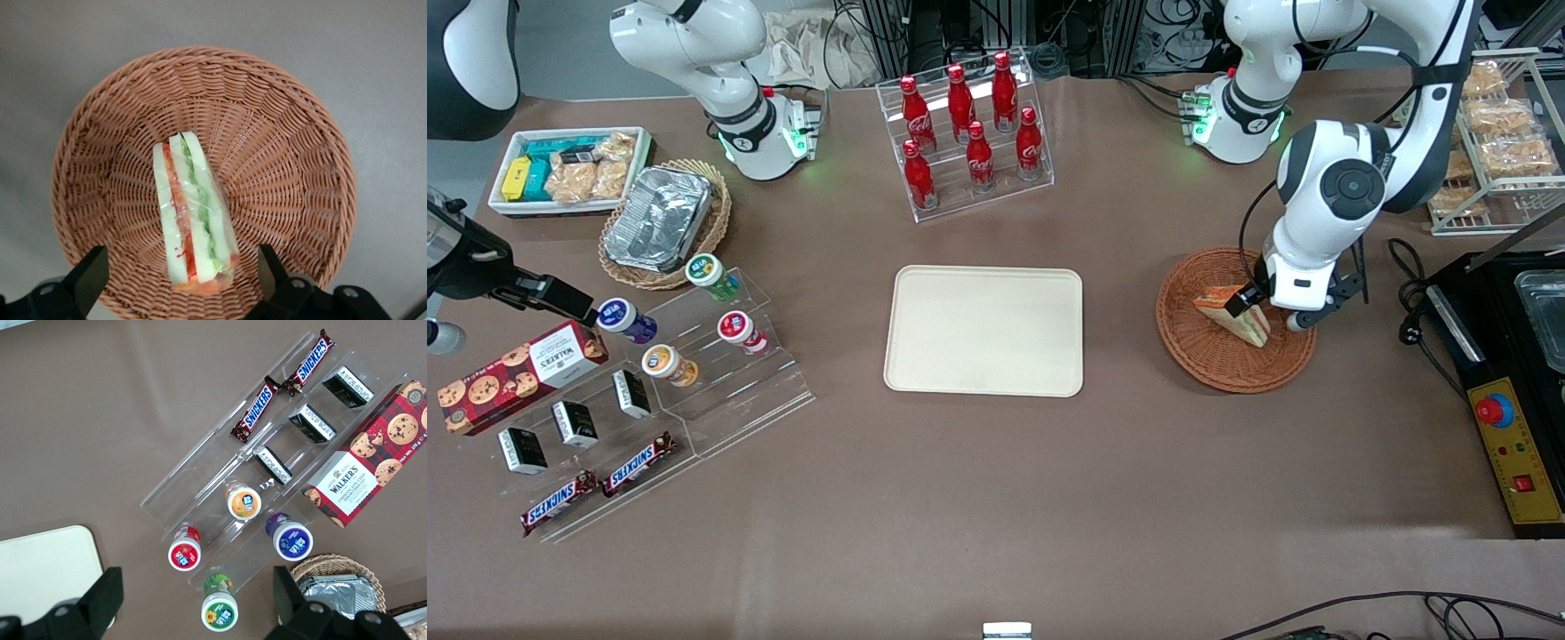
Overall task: Place sandwich from basket to tray
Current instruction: 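Lower the left gripper and close it on the wrapped sandwich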
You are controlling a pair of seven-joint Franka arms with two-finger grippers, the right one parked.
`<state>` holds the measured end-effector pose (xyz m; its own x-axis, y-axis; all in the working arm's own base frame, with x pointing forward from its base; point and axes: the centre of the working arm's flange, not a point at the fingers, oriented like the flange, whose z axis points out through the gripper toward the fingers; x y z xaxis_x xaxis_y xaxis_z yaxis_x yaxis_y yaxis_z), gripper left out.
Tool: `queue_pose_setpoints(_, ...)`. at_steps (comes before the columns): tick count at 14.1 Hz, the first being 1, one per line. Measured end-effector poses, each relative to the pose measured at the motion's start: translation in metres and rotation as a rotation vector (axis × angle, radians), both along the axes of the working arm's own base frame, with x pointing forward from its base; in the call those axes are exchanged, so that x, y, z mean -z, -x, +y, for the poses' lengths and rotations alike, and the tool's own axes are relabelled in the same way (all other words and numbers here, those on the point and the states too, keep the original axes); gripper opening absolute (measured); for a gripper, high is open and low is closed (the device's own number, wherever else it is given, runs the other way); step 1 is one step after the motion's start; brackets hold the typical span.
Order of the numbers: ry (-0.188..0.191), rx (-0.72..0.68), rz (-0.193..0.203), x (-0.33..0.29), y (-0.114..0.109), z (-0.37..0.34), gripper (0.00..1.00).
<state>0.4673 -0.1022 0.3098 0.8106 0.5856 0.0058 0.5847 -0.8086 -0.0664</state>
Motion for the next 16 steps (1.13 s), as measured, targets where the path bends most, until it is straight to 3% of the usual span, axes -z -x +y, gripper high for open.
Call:
queue_pose_setpoints(5,0.025,-0.093,-0.031,0.018,-0.006,-0.003,1.00)
queue_pose_setpoints(7,0.028,-0.106,-0.026,0.025,-0.005,-0.003,1.00)
queue_pose_setpoints(11,0.036,-0.104,-0.033,0.050,0.015,0.001,0.99)
queue_pose_setpoints(12,0.037,-0.104,-0.032,0.056,0.021,0.002,0.94)
queue_pose_setpoints(16,0.039,-0.103,-0.039,0.057,0.023,0.002,0.52)
